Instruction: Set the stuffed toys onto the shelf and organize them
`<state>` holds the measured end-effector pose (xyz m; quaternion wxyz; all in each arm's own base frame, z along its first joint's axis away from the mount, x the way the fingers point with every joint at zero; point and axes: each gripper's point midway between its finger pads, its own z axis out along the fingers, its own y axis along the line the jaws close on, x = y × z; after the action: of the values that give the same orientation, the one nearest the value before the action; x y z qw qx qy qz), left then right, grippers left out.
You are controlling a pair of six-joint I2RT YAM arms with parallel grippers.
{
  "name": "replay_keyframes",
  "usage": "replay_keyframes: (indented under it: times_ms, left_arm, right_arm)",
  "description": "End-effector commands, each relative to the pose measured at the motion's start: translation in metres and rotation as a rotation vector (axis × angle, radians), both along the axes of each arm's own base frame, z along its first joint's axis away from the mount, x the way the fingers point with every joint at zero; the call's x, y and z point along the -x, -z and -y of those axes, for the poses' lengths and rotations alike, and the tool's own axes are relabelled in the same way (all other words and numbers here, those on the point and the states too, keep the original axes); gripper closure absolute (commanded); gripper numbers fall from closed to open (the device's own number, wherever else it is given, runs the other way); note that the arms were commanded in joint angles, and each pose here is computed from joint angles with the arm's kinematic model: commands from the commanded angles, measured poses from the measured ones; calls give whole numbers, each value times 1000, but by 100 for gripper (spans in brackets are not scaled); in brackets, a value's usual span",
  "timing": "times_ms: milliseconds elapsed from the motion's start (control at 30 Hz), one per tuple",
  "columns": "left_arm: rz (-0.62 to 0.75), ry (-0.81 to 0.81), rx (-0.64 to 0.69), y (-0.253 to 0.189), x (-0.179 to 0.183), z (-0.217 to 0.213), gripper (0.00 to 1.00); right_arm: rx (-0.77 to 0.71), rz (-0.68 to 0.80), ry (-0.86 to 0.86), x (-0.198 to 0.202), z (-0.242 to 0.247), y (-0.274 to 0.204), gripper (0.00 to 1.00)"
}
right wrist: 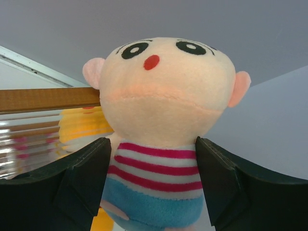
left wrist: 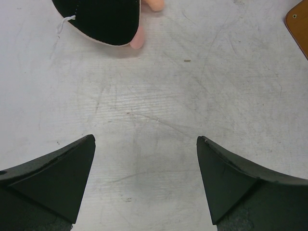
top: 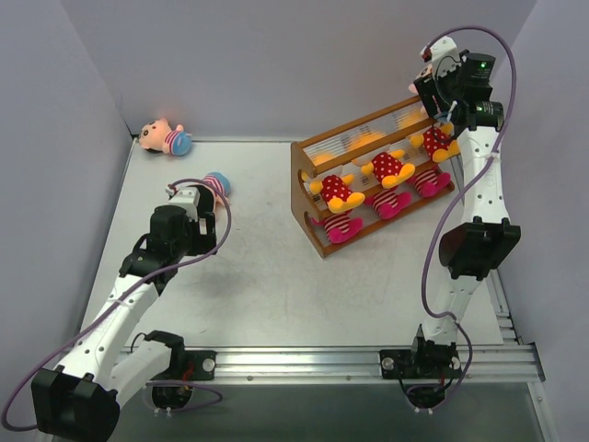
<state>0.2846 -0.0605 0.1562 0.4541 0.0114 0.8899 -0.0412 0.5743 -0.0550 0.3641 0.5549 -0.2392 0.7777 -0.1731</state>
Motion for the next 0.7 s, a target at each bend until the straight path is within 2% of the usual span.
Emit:
replay_keyframes:
  times_ms: [0, 667]
  left_arm:
    - [56, 22, 9, -14, -10, 5, 5]
    - [63, 23, 12, -17, -10, 6, 5]
  right_arm:
    - [-9, 66, 11, -1, 5, -18, 29]
    - [-56, 186, -9, 9, -2, -63, 10]
